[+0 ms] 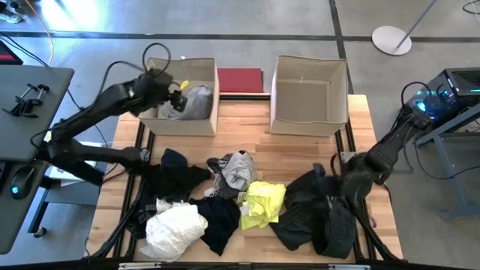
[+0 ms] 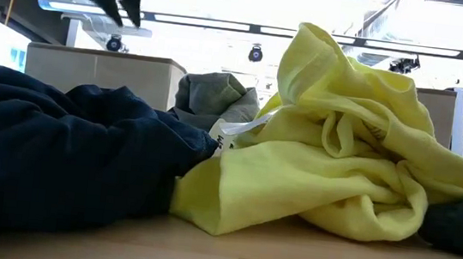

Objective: Sort clothes
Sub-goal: Put the black shorts into the brown right laundry organizer

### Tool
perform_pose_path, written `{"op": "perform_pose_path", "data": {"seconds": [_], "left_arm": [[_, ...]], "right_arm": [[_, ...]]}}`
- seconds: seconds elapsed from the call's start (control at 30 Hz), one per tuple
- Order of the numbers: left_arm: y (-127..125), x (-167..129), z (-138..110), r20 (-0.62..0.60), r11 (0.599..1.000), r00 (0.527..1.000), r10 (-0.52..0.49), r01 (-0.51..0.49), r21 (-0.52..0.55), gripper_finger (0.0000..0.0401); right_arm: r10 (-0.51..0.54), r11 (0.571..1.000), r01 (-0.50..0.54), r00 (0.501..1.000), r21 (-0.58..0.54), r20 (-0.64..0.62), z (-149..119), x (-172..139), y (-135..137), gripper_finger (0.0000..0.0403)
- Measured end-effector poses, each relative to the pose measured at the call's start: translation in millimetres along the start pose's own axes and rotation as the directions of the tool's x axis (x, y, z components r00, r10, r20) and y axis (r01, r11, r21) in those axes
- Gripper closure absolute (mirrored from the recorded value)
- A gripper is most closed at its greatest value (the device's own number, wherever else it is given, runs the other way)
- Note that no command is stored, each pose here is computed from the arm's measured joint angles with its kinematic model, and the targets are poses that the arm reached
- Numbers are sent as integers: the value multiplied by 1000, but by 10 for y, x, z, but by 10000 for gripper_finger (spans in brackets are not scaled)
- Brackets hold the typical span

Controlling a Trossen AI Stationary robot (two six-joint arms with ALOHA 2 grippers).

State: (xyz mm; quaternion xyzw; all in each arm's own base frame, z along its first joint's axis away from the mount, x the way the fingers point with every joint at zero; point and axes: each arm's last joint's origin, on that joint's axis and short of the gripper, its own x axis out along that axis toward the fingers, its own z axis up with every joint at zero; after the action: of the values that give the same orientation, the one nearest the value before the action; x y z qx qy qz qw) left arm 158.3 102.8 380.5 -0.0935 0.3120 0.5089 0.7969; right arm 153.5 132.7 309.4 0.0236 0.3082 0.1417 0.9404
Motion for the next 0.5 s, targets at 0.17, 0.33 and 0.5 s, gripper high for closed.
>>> {"op": "perform_pose_path", "data": {"seconds": [0.17,0.33,0.5], "left_arm": [[-241,-374,-30,168,974,960,-225,220,48,148],[-588,-514,-137,292,915,867,-403,373,155,148],[-899,-475,-380,286,874,828,-483,434,219,148]], "right_arm": [[-24,991,66,944,117,-330,-95,270,184,199],[-47,966,189,804,179,-593,-254,534,266,199],[-68,903,355,672,240,-738,-389,659,218,193]]}}
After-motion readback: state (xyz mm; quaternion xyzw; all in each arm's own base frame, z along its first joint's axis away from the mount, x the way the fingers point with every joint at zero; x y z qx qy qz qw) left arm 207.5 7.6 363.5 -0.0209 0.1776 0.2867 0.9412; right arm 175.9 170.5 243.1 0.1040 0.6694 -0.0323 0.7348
